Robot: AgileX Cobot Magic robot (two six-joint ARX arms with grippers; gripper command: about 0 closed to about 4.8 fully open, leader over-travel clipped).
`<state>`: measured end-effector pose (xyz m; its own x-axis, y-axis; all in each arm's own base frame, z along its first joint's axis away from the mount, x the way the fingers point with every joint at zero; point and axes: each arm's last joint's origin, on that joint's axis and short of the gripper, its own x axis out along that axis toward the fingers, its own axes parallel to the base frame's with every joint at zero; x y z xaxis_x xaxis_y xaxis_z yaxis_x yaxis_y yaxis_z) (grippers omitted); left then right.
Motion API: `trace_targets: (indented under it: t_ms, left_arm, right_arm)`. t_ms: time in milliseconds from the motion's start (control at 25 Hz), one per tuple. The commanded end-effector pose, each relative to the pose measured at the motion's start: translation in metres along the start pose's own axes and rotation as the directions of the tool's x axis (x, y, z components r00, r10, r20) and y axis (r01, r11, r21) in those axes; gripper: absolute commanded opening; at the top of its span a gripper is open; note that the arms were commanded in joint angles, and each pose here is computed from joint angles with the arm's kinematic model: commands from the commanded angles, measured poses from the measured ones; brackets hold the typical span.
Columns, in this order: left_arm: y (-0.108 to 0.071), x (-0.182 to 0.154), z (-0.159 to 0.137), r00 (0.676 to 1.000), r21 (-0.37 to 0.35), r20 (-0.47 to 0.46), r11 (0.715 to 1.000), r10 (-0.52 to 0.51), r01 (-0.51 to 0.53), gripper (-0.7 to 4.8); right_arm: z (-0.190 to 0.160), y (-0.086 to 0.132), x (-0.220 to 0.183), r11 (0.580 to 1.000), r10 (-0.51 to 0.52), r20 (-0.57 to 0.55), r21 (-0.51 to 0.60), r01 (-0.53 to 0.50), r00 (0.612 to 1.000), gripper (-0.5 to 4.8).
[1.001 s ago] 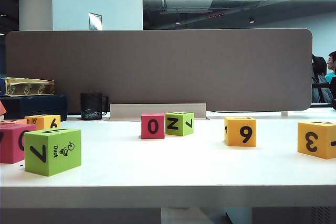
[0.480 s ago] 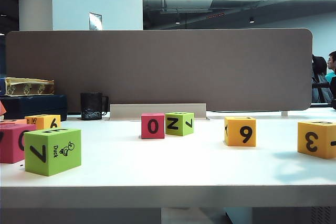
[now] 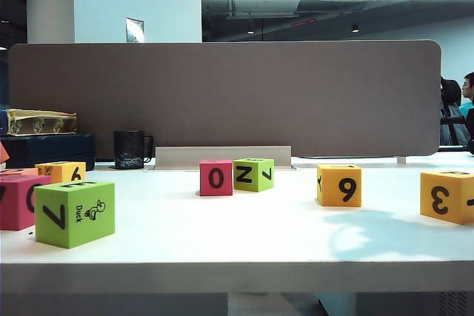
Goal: Select the appropriate blocks from the scattered letter blocks on the table and arrange them in a row to spell out "DEEP".
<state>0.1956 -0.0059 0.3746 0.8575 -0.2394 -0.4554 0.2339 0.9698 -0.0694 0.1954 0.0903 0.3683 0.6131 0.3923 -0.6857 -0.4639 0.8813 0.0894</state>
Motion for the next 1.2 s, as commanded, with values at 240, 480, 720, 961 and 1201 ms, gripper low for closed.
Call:
trace_targets:
  t_ms: [240, 480, 720, 961, 1201]
  left_arm:
    - [-0.003, -0.001, 0.005, 0.992, -0.025, 0.047, 0.993, -0.116, 0.117, -0.06]
    - [-0.003, 0.000, 0.005, 0.992, -0.063, 0.048, 0.991, -0.113, 0.116, -0.06]
    - [0.002, 0.015, 0.005, 0.999, -0.085, 0.014, 0.995, -0.051, 0.052, -0.06]
    - [0.013, 0.056, -0.002, 0.995, -0.113, -0.091, 0.993, -0.047, 0.036, -0.06]
    - [0.023, 0.096, -0.004, 0.995, -0.115, -0.093, 0.993, -0.029, 0.018, -0.06]
  right_arm:
    - [0.004, 0.004, -0.001, 0.993, 0.121, 0.032, -0.001, -0.121, 0.992, -0.01]
    - [0.008, 0.006, -0.002, 0.977, 0.215, 0.073, -0.018, -0.214, 0.974, -0.01]
    - [0.008, 0.006, -0.002, 0.976, 0.215, 0.075, 0.015, -0.216, 0.974, -0.02]
    - [0.008, 0.006, -0.001, 0.976, 0.215, 0.074, 0.015, -0.217, 0.974, -0.02]
    - [0.011, 0.010, 0.016, 0.970, 0.241, 0.034, 0.030, -0.242, 0.970, -0.02]
